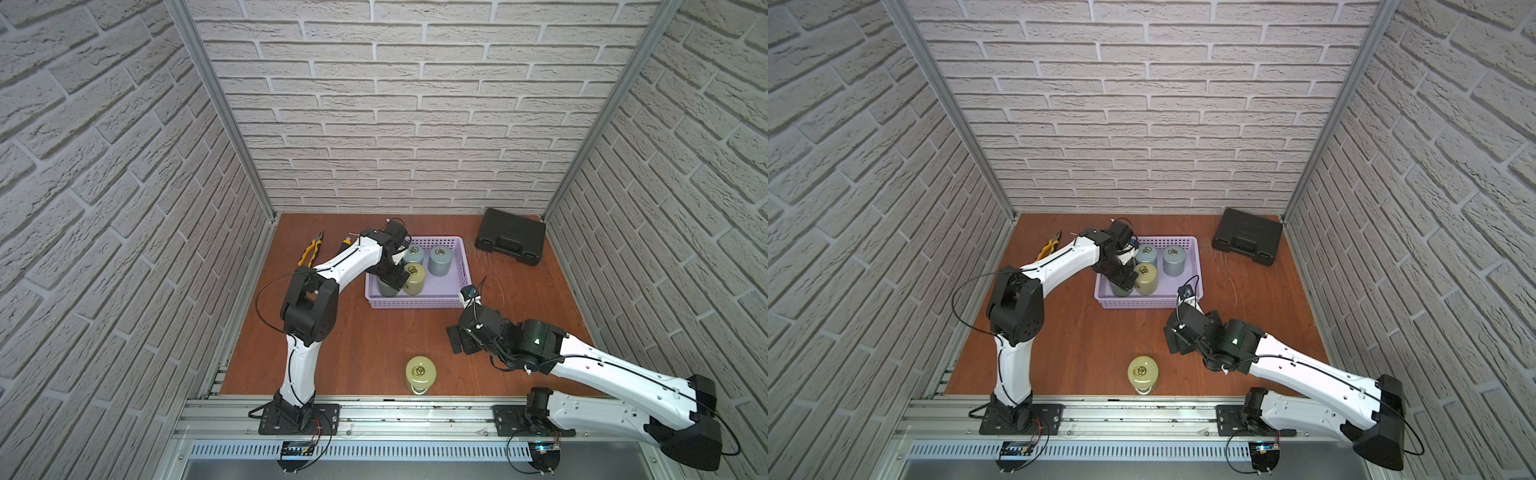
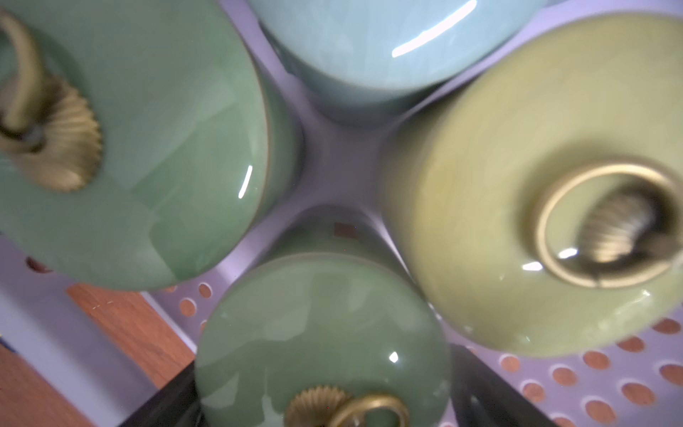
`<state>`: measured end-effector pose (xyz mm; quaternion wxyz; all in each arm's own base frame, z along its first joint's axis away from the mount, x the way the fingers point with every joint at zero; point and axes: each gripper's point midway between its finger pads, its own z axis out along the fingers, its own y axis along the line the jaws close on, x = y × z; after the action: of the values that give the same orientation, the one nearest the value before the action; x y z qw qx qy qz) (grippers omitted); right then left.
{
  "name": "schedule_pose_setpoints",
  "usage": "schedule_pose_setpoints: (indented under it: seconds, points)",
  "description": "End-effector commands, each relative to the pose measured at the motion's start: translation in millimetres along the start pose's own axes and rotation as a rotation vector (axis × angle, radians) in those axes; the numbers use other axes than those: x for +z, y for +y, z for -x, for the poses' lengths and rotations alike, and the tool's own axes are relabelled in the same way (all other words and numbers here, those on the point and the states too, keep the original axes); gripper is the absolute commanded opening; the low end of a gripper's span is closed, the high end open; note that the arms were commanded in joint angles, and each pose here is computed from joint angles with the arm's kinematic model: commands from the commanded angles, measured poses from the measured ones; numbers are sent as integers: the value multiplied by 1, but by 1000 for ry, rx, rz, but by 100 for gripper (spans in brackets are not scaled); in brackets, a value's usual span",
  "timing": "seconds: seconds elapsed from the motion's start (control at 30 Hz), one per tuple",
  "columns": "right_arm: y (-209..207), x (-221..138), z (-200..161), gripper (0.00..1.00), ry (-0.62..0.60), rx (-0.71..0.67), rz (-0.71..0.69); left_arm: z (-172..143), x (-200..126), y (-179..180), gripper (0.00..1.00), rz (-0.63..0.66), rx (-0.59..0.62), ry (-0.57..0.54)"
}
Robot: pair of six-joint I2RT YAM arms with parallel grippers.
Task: Take the tea canister out of the basket
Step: Pick up the tea canister from the basket.
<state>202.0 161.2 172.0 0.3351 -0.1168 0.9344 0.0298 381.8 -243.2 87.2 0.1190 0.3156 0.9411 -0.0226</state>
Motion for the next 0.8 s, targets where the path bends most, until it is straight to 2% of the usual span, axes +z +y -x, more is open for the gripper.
schedule_pose_setpoints:
  seconds: [0.0,0.27,0.63,0.77]
  points:
    - [-6,-1,0,99,-10,20,-16,5,4,-2,98,3,19,7]
    - [-8,-3,0,99,-8,26,-18,5,10,2,94,-5,15,21]
    - [-7,-2,0,99,-6,24,-19,3,6,3,69,-6,1,13]
    - [-7,-1,1,99,-7,22,-22,7,-6,5,65,8,-23,-14]
